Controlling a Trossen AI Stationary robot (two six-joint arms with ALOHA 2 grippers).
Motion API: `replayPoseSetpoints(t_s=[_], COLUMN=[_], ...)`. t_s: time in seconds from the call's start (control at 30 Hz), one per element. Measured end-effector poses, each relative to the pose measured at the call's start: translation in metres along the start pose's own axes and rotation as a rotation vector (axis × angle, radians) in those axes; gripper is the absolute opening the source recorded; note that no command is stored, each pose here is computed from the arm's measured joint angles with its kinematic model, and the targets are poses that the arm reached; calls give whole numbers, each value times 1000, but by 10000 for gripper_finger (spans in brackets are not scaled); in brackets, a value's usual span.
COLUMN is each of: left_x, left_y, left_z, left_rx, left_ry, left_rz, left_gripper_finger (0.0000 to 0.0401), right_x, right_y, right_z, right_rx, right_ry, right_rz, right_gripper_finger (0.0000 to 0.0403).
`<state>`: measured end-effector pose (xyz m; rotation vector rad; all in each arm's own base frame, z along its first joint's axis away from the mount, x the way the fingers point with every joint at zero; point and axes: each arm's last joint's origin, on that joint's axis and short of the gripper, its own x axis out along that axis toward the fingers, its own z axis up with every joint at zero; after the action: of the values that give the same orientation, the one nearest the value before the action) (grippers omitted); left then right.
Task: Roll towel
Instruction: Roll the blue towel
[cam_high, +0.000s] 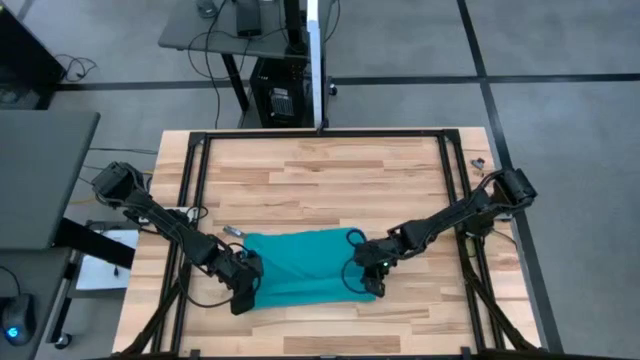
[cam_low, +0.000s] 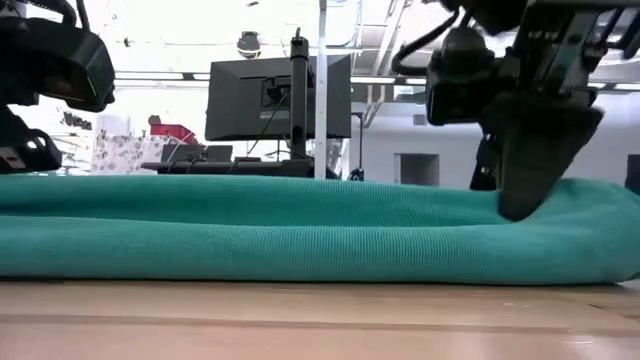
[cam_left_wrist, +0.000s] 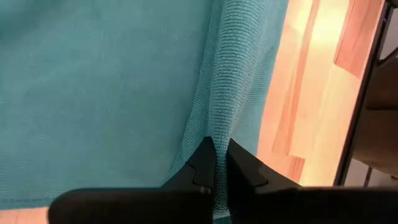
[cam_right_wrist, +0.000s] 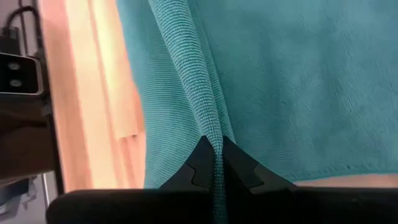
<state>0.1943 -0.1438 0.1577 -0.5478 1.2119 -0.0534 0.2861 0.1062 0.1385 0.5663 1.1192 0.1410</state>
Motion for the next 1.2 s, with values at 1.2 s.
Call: replayPoseSetpoints(t_s=[1.2], left_x=[-16], left_y=[3], left_z=[2], left_rx=[-18], left_ry=[0], left_rz=[257], left_gripper_finger=[108], right_x=[-31], right_y=[-22], right_z=[21], right_rx=[78], right_ry=[-135], right_rz=[5], right_gripper_finger=[160])
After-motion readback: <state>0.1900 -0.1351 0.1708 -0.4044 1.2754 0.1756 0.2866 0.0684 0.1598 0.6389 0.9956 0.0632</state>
